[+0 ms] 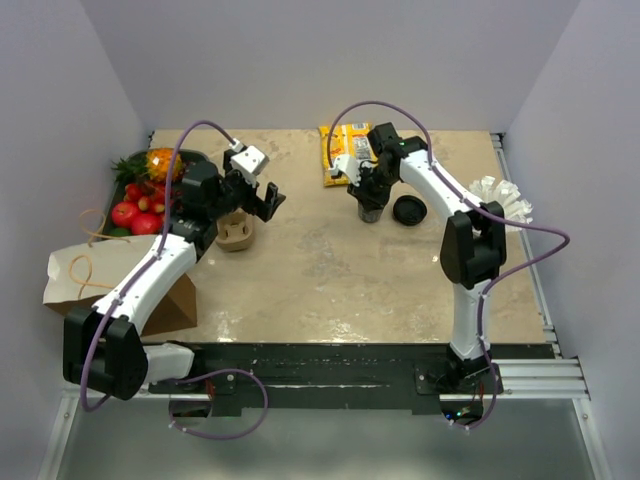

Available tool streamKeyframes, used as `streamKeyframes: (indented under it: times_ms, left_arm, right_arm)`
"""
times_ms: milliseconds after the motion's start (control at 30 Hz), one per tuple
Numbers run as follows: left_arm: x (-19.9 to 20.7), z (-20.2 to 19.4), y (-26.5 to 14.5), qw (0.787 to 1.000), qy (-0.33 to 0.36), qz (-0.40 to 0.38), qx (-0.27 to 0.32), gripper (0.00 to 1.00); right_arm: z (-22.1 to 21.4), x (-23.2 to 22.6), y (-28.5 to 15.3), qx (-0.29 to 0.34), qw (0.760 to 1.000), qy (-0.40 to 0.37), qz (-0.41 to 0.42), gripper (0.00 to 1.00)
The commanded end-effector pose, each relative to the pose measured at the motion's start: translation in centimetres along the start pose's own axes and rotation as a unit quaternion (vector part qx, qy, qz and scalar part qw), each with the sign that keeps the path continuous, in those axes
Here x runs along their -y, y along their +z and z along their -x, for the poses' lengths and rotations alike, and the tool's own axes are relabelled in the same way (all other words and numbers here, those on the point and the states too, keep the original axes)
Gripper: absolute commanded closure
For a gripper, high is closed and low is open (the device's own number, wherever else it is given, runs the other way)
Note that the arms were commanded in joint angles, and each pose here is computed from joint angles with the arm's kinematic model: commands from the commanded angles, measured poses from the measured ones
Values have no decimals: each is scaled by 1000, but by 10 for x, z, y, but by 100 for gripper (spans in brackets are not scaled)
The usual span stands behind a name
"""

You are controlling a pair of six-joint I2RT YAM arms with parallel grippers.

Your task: Pack the takeout coffee

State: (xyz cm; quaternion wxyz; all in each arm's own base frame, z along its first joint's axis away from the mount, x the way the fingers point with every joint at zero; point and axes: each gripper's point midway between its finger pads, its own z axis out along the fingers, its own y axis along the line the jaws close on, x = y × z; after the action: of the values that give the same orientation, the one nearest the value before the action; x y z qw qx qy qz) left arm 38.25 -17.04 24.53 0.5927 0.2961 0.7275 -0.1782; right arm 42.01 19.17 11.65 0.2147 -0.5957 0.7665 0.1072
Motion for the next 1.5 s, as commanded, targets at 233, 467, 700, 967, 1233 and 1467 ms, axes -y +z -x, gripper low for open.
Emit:
streamKeyframes:
  times_ms: [233, 467, 700, 967, 1233, 1467]
  left_arm:
    - [-3, 12, 5, 1000, 2, 4, 21, 1]
    - [-3, 11, 7, 1000, 0, 2, 21, 1]
    - [-2, 9, 7, 1000, -2, 1, 20, 1]
    - [-2, 10, 8, 1000, -4, 1, 22, 1]
    - [-2, 8, 8, 1000, -5, 0, 21, 1]
    - [-2, 7, 8, 1000, -6, 0, 21, 1]
  right_arm:
    - [7, 8, -11, 1, 1000, -13, -4, 82]
    - [9, 9, -14, 2, 1000, -14, -6, 82]
    - [6, 6, -10, -3, 1000, -9, 6, 82]
    - [6, 5, -10, -5, 1000, -10, 8, 83]
    - [6, 5, -10, -5, 1000, -8, 9, 89]
    - [6, 7, -11, -7, 1000, -8, 3, 97]
